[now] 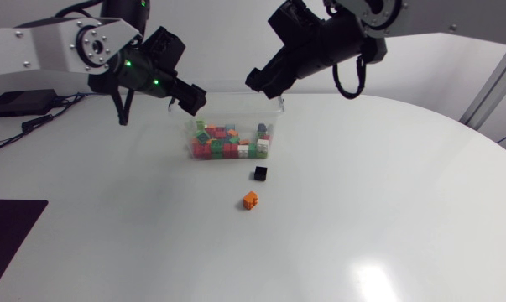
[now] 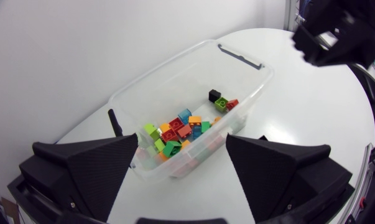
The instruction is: Place the duplo bricks in the container
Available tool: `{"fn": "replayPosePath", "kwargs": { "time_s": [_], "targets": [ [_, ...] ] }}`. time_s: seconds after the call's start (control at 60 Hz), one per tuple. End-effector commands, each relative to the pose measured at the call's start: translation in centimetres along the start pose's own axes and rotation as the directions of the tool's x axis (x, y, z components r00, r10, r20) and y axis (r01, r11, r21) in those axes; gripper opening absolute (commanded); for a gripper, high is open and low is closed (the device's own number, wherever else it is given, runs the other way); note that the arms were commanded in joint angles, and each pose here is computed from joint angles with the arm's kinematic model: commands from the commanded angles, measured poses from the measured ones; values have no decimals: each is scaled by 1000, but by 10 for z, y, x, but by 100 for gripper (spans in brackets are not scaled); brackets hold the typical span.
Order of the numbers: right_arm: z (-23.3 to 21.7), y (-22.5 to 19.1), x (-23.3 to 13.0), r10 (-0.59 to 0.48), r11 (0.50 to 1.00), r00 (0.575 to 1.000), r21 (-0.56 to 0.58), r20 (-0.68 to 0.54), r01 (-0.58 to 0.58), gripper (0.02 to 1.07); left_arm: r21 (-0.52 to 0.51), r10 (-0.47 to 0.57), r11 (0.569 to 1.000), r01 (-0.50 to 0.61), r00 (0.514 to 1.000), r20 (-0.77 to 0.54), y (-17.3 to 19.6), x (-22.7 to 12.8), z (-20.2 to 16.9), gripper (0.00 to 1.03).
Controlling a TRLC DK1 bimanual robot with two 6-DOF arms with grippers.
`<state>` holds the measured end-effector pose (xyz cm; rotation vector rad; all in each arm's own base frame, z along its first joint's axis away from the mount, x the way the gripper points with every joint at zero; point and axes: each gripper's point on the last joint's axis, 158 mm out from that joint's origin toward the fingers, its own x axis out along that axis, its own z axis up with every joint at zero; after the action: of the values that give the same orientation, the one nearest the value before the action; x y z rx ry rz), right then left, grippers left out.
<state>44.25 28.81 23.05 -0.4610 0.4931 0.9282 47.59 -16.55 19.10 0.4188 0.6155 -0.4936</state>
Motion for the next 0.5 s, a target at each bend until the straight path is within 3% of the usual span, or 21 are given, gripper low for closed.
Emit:
{"fn": "replayPosePath", "kwargs": {
  "time_s": [0.0,0.25,0.4,0.45,0.483],
  "targets": [
    [-5,-10,28,5,998,1000,60,-16,-4,27,41,-31,999,32,999,-17,-7,-16,-17,99],
    [1,-38,77,-34,993,999,117,11,33,27,143,-142,978,150,988,-60,-43,-33,-60,99],
    [1,-53,104,-58,988,998,141,13,56,29,152,-239,955,254,965,-111,-69,-32,-84,99],
    [-1,-59,114,-72,985,997,159,10,69,32,159,-267,945,286,955,-134,-80,-29,-93,99],
    [-2,-63,119,-83,983,997,162,5,81,42,166,-289,935,314,944,-158,-91,-26,-100,99]
  ]
}}
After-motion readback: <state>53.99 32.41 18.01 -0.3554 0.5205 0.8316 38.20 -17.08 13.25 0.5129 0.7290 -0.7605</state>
